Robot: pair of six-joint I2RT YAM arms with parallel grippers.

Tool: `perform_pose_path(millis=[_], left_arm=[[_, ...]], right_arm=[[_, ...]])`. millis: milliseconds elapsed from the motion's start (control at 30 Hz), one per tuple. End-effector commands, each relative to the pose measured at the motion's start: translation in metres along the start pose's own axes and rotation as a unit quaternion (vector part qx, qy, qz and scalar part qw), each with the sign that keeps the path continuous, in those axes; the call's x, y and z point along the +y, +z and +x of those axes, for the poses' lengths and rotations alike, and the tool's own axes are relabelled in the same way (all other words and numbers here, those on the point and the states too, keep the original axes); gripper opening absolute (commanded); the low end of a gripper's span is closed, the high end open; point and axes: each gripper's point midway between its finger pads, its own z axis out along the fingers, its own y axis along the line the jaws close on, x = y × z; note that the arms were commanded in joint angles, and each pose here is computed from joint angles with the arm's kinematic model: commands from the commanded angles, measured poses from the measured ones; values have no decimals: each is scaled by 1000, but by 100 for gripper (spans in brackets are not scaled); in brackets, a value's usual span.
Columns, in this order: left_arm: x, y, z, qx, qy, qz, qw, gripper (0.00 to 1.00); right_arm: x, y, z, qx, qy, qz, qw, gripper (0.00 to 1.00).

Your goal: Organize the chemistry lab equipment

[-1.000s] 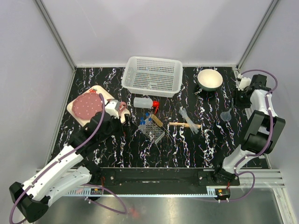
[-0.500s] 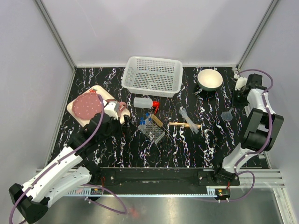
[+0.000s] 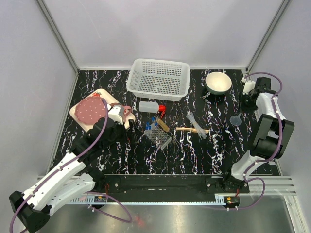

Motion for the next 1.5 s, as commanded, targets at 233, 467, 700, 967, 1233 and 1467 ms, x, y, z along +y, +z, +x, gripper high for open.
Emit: perform_pose_path(millis=[233,467,700,967,1233,1467], left_arm=[[-2,-3,-12,-23,1,1,1000,99],[-4,-9,-14,-28,-1,7,1000,99],[-19,-18,-17,-36,-12,48,998,99],[-79,-19,-34,-55,-71,202,975,99],[-112,-15,-33,-39,-130,303,943,99],[-122,-8,-25,-30,-175,353,919,99]], right_arm=[[-1,-14,-1,-3,-16,16,1000,22],[3,-16,1,1,-19,5,1000,8],[51,-59,-12,-62,-20,-97,993,4],[149,-123,5,-105,-20,-325,940,4],[201,-164,26,-120,-29,-442,888,4],[214,-172,31,-126,-20,-482,867,5]])
